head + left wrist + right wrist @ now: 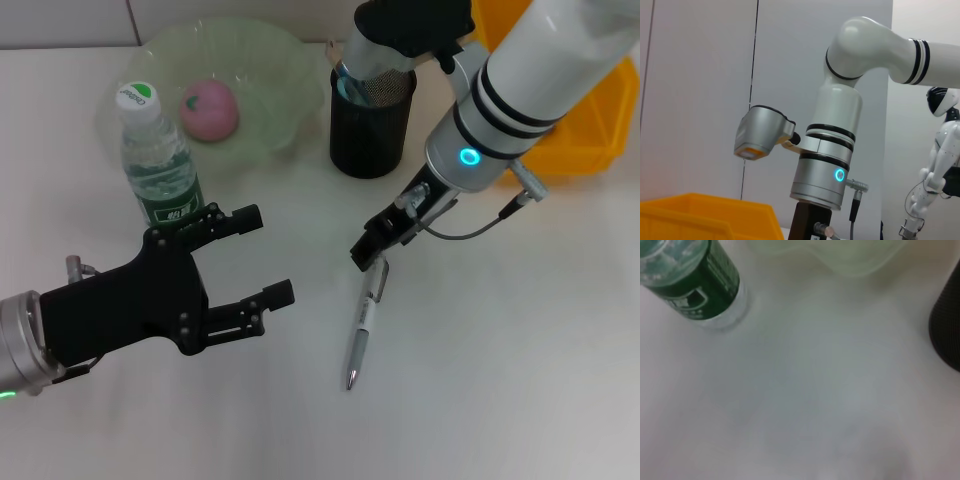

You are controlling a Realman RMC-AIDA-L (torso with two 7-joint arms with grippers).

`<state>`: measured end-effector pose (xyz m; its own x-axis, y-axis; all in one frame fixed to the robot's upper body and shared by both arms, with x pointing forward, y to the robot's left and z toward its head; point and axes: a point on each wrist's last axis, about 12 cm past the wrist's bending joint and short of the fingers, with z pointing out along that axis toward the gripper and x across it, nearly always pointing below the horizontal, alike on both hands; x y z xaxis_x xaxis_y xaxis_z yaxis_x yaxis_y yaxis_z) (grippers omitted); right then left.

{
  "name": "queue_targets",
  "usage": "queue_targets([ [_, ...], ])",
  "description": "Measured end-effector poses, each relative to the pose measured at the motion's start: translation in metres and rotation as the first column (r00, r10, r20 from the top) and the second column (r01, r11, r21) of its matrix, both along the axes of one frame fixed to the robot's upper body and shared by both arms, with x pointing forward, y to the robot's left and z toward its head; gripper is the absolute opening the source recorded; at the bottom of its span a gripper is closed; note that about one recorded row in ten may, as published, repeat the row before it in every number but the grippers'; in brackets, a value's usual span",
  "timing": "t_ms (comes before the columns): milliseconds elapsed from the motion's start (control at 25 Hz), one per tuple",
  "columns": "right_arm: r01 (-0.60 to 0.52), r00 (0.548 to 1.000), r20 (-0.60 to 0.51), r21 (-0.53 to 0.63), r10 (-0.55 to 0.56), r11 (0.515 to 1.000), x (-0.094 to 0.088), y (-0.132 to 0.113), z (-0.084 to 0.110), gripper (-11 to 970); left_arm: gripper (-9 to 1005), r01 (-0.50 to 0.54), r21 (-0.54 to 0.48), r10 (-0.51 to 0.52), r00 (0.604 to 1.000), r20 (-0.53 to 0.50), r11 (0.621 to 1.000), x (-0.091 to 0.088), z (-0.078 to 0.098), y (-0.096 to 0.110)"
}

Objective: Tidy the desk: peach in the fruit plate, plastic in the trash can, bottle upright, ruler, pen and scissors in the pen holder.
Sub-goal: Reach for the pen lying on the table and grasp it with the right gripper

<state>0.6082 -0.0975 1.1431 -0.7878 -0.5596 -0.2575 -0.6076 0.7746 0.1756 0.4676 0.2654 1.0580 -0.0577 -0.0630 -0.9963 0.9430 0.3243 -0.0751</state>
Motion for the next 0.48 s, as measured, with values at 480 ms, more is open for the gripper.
queue_targets([
  [480,0.002,1.0,-0.023,-0.045,-0.003,0.999,0.003,0.002,-0.0091,553,835,-0.003,0.002,0.003,1.0,0.001,1.0,-0.0007,-0.001,0.0],
])
